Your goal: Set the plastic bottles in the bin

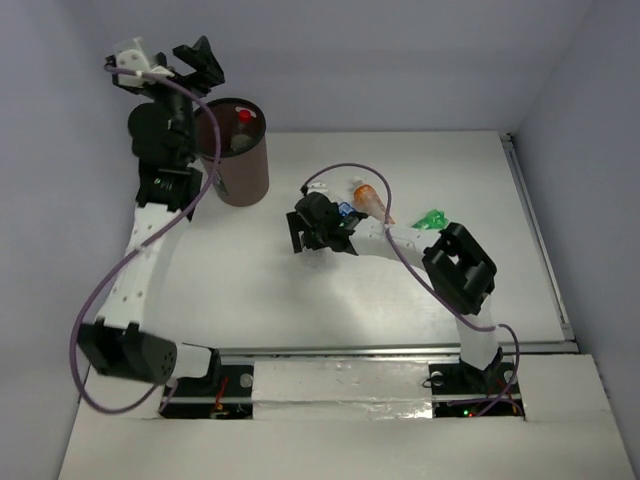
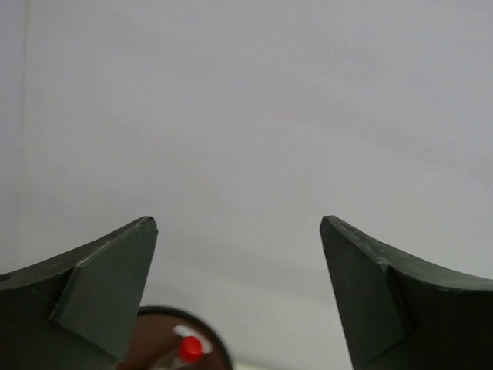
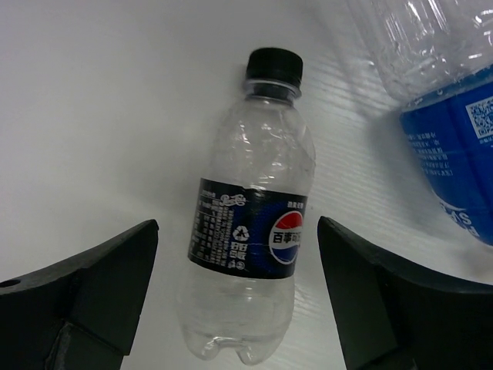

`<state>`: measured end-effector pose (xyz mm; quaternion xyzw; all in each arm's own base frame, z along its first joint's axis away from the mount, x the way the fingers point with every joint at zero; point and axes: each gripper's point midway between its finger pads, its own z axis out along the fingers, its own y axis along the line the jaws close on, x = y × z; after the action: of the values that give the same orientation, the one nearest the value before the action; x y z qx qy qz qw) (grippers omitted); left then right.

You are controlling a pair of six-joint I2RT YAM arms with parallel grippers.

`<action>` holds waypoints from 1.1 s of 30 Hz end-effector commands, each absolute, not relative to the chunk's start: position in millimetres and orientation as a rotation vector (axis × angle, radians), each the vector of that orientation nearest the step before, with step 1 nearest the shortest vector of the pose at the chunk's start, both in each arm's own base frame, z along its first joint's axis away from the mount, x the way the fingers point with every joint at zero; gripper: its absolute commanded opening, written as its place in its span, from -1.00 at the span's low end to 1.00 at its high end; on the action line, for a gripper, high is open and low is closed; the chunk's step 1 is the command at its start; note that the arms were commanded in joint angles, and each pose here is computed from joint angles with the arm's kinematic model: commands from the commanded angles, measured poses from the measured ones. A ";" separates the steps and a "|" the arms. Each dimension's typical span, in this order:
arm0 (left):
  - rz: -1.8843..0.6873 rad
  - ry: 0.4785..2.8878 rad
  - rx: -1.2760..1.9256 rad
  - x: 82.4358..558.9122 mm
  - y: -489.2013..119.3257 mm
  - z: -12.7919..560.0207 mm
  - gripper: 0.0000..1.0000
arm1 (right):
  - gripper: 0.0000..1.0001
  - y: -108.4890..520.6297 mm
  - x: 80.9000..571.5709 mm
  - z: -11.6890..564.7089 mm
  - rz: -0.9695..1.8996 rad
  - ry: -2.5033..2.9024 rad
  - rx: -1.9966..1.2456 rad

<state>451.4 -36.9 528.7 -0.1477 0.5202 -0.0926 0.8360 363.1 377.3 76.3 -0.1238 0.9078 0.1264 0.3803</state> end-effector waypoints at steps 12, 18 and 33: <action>-0.557 1.317 -0.345 345.1 -67.0 467.8 0.09 | 0.49 379.5 378.1 78.3 0.370 2.399 -0.357; -0.600 1.339 -0.247 277.8 -71.1 457.8 0.08 | 0.22 372.4 379.1 70.7 0.356 2.448 -0.402; -0.590 1.475 -0.204 216.3 -69.0 379.2 0.13 | -0.24 380.6 365.4 292.6 0.712 2.019 -0.369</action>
<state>227.5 -68.1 376.9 -0.1033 0.6674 -0.2604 0.6900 355.8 360.2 173.7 -0.1533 0.8951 0.2021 0.3667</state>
